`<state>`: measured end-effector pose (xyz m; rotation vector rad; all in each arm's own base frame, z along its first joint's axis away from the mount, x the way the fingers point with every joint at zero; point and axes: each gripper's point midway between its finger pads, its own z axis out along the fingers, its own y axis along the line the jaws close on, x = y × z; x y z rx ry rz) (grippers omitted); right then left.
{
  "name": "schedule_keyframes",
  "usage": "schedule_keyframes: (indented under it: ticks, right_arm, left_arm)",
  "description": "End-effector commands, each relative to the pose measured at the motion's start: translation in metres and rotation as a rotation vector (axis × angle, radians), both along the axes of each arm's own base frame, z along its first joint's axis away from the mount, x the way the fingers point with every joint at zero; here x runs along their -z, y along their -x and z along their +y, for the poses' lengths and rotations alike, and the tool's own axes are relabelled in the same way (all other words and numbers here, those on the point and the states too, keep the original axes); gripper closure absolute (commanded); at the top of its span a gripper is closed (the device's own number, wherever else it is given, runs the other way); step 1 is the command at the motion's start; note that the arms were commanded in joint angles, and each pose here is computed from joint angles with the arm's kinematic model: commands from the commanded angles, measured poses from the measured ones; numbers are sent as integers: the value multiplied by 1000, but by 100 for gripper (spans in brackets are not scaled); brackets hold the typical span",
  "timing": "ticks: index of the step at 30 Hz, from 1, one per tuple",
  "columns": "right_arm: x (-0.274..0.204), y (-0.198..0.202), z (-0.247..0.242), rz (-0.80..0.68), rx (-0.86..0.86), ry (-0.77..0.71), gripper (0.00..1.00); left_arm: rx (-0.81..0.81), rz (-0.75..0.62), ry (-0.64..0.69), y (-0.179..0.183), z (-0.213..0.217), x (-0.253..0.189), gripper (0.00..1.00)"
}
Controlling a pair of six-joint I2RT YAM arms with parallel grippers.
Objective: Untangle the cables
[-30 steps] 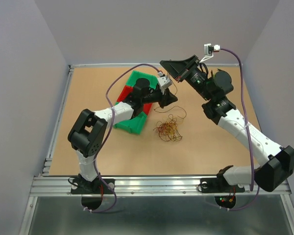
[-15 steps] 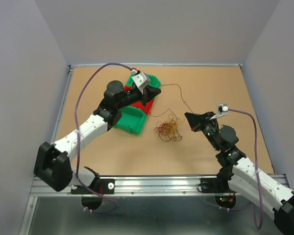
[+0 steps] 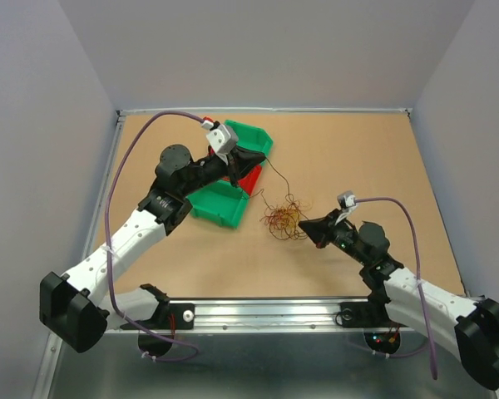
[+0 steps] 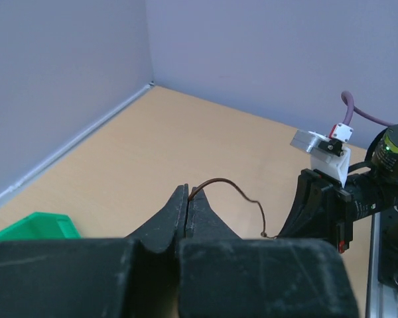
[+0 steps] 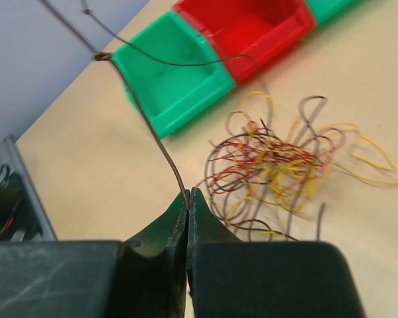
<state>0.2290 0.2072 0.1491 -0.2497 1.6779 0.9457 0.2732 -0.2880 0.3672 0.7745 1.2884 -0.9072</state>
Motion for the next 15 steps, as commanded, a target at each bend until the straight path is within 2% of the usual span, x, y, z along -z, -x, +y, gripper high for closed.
schedule_keyframes:
  ticks: [1,5,10,12,13,15]
  right_arm:
    - [-29,26,29,-215,-253,-6,100]
    - [-31,14,35,-269,-250,13,99]
    - [-50,-21,58,-343,-260,70,99]
    - [-38,-36,70,-316,-267,106,99]
    - [-48,-46,77,-342,-263,105,99]
    - [-31,-62,87,-308,-248,144,99]
  left_arm:
    - [61,13,11,8,-6,-9,100]
    - [96,32,-3,10,-11,-3,100]
    - [136,49,-13,15,-16,0,100]
    - [139,50,-17,16,-15,-1,100]
    - [136,49,-17,17,-15,-2,100]
    - [126,34,-13,19,-11,-7,100]
